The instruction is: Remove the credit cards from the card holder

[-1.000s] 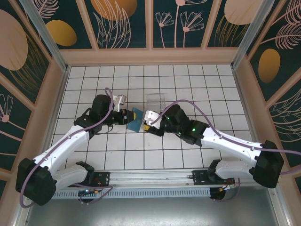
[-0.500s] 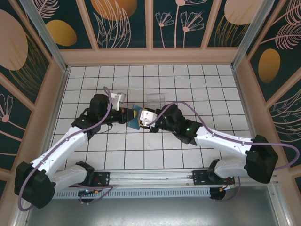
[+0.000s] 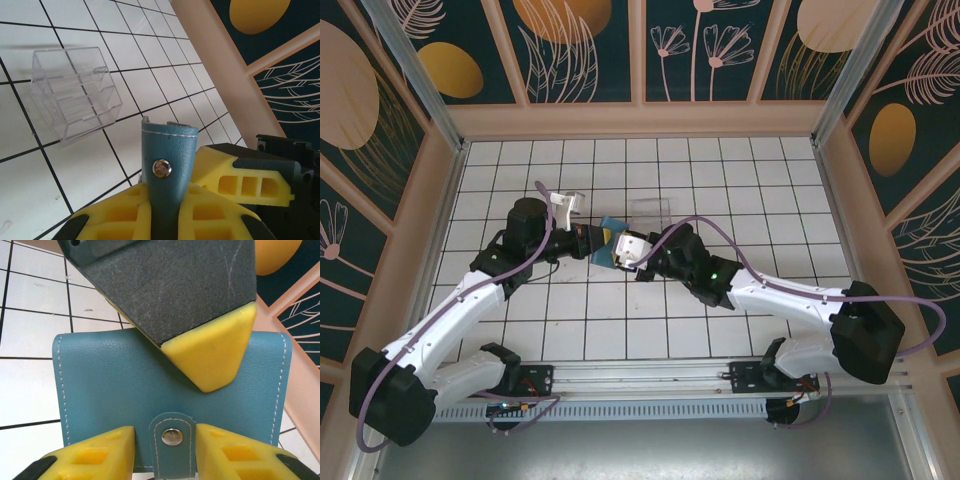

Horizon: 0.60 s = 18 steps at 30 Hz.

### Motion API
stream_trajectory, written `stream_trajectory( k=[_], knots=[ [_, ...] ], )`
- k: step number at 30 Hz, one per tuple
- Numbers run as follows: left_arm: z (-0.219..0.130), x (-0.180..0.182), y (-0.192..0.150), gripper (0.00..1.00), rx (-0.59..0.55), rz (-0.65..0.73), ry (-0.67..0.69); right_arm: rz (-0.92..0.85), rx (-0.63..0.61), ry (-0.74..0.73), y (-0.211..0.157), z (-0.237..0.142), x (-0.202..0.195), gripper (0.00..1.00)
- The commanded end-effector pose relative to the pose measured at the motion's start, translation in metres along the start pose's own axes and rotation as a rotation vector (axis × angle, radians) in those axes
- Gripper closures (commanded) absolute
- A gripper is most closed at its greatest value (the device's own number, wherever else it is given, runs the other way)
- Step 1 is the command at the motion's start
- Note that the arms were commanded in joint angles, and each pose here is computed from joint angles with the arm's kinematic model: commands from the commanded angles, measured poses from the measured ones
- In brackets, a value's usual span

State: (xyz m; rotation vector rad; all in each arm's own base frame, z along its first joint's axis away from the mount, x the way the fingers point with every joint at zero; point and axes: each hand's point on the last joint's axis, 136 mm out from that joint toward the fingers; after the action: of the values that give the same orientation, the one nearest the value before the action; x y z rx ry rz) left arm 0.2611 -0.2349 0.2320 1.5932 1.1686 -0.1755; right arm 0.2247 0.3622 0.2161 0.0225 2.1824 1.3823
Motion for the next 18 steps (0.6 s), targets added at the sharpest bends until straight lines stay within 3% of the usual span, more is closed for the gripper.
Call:
stream_trajectory(
  k=[1,18],
  knots=[
    [-0.0045,-0.0228,0.007,1.0,-0.02,0.027,-0.098,0.017,-0.026,-0.045,0.0049,0.0026,-0.0094,0.66],
    [-0.0044,-0.0244,0.0075,1.0,-0.014,0.014,-0.103,0.033,-0.019,-0.07,0.008,0.0026,-0.0159,0.78]
  ],
)
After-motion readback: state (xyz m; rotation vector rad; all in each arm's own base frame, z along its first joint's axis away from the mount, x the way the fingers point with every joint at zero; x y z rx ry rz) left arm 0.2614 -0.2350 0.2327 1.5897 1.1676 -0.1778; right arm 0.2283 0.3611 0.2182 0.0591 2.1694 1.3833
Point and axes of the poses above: each hand's point on the last joint's axis, 136 mm out from that joint toward the fingers, its own z axis out along the fingers, its own x axis along the line the jaws close on, y = z × x, and after that the axes turned 3 degrees about z, right-handed
